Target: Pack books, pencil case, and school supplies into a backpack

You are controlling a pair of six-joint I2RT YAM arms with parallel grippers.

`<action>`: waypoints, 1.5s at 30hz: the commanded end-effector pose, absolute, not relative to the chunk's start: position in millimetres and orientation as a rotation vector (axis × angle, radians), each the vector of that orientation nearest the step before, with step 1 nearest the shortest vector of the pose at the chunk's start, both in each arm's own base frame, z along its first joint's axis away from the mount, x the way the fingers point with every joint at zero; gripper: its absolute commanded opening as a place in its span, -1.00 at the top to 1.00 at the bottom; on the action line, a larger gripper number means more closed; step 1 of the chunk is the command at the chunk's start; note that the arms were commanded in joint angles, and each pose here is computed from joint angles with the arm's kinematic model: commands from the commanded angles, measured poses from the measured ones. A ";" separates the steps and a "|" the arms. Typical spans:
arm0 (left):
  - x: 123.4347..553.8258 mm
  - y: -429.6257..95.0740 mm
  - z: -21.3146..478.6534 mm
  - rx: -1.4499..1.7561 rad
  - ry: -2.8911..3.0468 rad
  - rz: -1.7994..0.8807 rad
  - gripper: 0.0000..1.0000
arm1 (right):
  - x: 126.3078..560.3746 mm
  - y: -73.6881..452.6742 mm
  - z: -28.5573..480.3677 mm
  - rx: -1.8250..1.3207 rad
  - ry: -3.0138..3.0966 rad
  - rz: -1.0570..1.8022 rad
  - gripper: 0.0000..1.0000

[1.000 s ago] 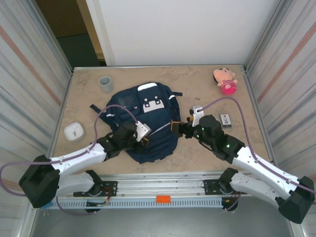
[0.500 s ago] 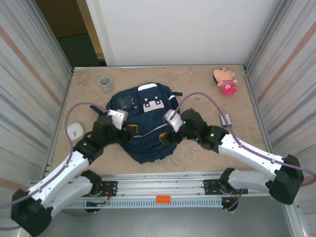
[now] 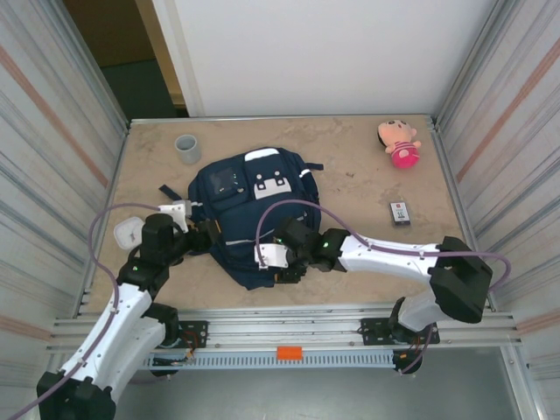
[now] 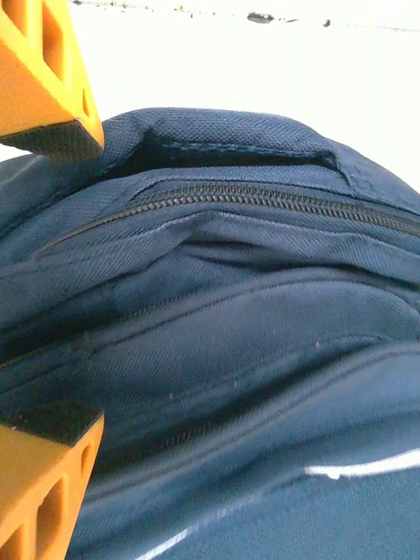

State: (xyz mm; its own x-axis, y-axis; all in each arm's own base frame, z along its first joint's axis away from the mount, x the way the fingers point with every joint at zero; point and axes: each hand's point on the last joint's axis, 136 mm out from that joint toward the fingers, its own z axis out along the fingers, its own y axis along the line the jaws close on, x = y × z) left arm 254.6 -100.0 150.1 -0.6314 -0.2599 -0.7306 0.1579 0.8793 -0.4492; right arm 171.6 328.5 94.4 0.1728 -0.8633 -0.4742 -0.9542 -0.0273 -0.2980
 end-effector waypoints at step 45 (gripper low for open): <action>287.8 -106.2 78.2 1.817 2.126 -0.504 -0.27 | 191.5 264.0 135.2 -1.534 1.736 0.343 1.00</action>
